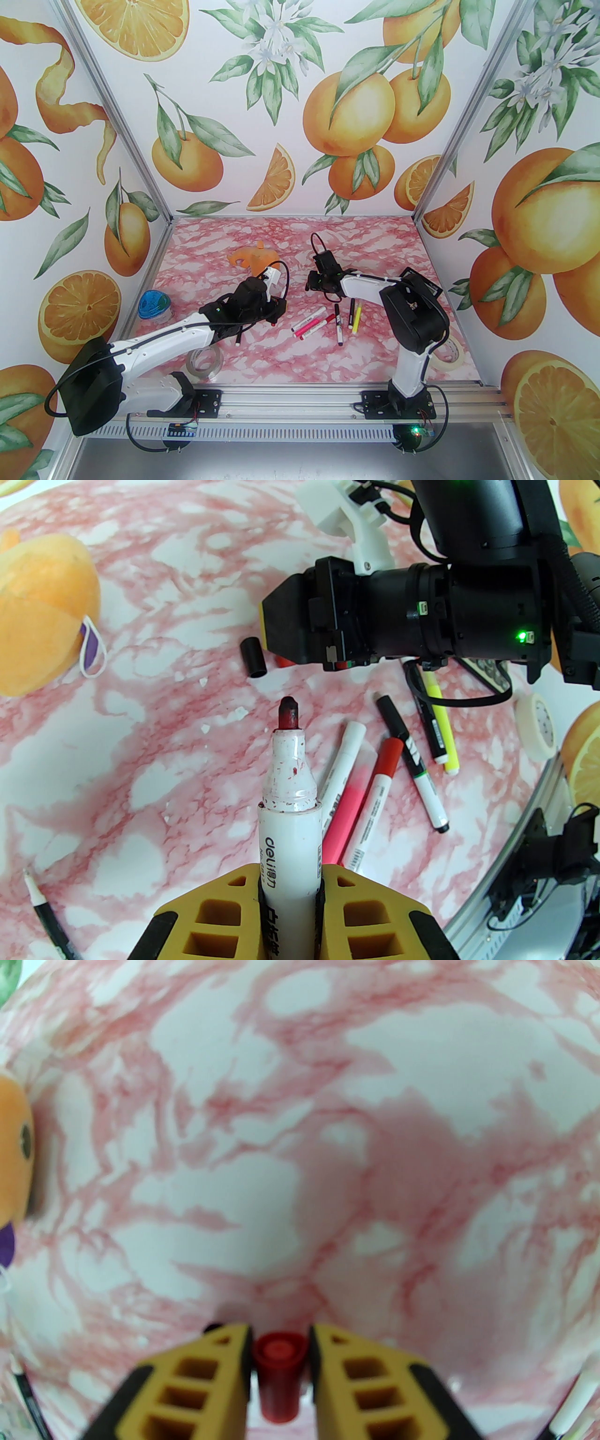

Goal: Open the pen caps

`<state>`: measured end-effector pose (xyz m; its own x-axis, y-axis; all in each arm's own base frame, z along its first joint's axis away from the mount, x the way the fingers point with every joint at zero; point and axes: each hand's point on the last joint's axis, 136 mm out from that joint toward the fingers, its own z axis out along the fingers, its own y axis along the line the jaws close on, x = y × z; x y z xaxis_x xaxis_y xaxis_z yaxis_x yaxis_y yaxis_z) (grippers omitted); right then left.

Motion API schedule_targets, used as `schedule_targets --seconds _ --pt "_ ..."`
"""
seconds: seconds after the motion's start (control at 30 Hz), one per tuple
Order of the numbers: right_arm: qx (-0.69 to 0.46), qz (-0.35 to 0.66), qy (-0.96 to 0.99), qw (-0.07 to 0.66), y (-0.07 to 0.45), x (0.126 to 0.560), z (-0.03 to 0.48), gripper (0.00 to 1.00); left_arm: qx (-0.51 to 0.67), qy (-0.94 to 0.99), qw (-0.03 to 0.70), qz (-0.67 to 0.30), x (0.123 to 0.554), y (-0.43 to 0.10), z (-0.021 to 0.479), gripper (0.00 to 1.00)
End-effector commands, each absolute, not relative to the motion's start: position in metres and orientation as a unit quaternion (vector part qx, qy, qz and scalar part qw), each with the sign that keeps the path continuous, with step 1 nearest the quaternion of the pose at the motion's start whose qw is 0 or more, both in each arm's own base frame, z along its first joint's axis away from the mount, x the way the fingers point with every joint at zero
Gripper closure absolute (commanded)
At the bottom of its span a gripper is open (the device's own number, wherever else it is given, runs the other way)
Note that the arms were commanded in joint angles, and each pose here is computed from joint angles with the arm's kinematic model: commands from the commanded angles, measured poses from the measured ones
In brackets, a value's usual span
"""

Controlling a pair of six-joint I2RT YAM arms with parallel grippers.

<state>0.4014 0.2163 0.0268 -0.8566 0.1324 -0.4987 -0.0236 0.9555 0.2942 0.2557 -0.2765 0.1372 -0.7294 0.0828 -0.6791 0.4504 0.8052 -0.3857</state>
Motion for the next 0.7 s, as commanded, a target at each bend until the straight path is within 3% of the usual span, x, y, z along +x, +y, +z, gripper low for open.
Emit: schedule_targets --seconds 0.0,0.37,0.67 --pt "0.027 0.16 0.948 0.273 0.217 0.402 0.039 0.7 0.147 0.885 0.345 -0.277 0.258 -0.276 0.139 0.93" --pt "0.015 0.165 0.942 0.291 0.217 0.395 0.06 0.68 0.146 0.895 0.335 -0.254 0.258 -0.269 0.132 0.91" --pt "-0.037 0.196 0.93 0.31 0.224 0.352 0.087 0.63 0.129 0.929 0.3 -0.172 0.255 -0.24 0.105 0.92"
